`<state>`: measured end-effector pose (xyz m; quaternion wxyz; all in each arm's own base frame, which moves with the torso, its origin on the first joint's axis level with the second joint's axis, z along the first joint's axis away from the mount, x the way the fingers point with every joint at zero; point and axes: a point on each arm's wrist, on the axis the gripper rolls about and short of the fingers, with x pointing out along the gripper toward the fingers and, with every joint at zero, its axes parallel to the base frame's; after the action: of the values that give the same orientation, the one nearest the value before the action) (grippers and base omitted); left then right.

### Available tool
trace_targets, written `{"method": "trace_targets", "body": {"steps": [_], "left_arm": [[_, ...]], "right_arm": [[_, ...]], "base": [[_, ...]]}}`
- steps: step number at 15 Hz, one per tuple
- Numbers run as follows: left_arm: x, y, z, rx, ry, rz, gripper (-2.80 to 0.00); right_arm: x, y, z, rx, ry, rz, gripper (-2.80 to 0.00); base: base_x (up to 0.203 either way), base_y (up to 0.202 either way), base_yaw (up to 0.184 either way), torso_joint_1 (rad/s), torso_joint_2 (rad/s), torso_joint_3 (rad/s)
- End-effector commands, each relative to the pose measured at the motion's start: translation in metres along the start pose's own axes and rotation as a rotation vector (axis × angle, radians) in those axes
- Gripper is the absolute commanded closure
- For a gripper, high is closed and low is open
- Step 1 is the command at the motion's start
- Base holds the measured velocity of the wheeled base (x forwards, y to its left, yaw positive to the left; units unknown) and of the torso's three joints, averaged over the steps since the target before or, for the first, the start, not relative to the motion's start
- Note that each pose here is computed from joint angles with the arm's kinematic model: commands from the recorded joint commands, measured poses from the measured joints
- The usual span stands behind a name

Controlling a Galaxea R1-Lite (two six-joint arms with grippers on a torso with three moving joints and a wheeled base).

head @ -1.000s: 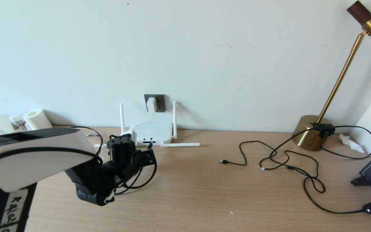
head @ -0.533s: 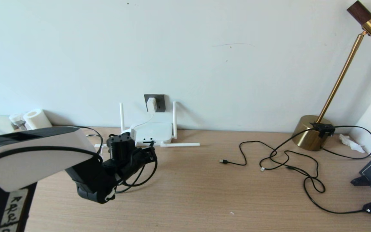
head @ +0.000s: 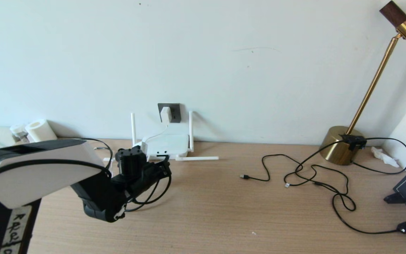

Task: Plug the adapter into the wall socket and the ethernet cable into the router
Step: Align cable and router interface

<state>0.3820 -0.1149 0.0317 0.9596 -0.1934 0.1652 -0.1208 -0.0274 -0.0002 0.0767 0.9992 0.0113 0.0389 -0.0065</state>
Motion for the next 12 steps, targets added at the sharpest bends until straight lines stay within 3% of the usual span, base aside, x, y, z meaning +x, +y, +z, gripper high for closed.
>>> {"method": "trace_targets", "body": {"steps": [1,12], "left_arm": [[0.0021,0.0043,0.0039,-0.007,-0.012,0.003,0.0],[0.004,0.0061,0.0097,-0.029,0.043,0.019,0.0]], "right_arm": [[0.0001,0.0,0.0001,0.0,0.002,-0.001,-2.8],[0.0001,0.0,0.0001,0.0,0.002,0.0,-2.8]], "base": [[0.0,0.0,0.0,0.0,0.0,0.0],[0.0,0.0,0.0,0.0,0.0,0.0]]}}
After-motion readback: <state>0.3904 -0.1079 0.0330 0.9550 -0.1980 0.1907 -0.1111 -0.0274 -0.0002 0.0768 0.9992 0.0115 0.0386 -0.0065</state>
